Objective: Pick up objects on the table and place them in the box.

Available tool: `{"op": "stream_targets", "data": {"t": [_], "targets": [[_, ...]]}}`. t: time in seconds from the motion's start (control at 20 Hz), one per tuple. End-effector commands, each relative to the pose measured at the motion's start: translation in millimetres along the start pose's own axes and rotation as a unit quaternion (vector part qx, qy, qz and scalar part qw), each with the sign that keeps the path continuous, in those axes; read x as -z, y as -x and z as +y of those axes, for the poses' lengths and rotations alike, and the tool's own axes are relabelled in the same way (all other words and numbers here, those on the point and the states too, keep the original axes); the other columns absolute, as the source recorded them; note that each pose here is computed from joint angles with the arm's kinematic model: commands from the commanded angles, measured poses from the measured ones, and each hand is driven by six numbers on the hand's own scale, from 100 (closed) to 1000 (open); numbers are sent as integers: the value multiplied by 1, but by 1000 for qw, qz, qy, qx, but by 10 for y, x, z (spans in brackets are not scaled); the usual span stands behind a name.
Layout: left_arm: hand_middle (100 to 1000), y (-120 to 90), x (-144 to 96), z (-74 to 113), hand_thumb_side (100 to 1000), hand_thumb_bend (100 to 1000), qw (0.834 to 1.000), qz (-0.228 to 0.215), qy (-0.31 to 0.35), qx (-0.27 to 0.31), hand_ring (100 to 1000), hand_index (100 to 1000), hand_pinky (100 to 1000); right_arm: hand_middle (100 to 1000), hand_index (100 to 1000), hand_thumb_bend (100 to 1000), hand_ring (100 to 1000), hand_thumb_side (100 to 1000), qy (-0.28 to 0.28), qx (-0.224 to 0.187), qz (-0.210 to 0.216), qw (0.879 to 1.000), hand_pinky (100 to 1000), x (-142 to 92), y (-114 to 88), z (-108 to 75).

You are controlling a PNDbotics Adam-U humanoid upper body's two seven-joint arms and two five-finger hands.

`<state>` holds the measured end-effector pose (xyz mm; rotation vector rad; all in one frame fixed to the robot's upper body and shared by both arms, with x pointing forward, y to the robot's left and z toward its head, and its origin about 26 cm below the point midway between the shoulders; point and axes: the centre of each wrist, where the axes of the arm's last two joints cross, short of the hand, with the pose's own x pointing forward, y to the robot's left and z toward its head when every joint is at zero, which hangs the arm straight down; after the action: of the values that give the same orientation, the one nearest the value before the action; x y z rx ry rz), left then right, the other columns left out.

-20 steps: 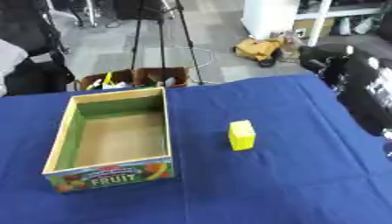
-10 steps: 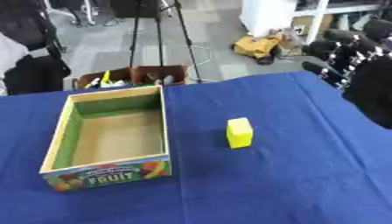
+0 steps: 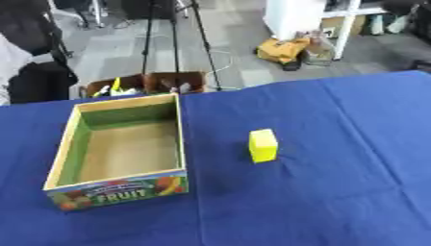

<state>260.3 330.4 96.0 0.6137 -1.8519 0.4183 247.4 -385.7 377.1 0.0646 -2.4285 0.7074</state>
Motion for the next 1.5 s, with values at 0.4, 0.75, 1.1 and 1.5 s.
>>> {"op": "stream_targets", "data": {"t": [0.4,0.75,1.1,1.5], "targets": [[417,-78,43,35,658,230,1000,-18,-3,4,414,557,276,861,844,1000,157,868,-155,-148,-26,976,718,181,-244,-16],[418,-91,51,28,657,229,1000,-19,-2,3,414,557,277,871,868,1000,100,843,-232,-208,-40,949,721,175,-222,-4],[417,-105,59,11,656,228,1000,-22,3,1,414,556,277,876,868,913,100,823,-297,-260,-25,918,715,198,-85,-109],[417,-105,60,-5,656,229,1000,-23,9,0,414,556,277,878,869,866,100,767,-361,-311,-4,879,728,170,215,-310]]}}
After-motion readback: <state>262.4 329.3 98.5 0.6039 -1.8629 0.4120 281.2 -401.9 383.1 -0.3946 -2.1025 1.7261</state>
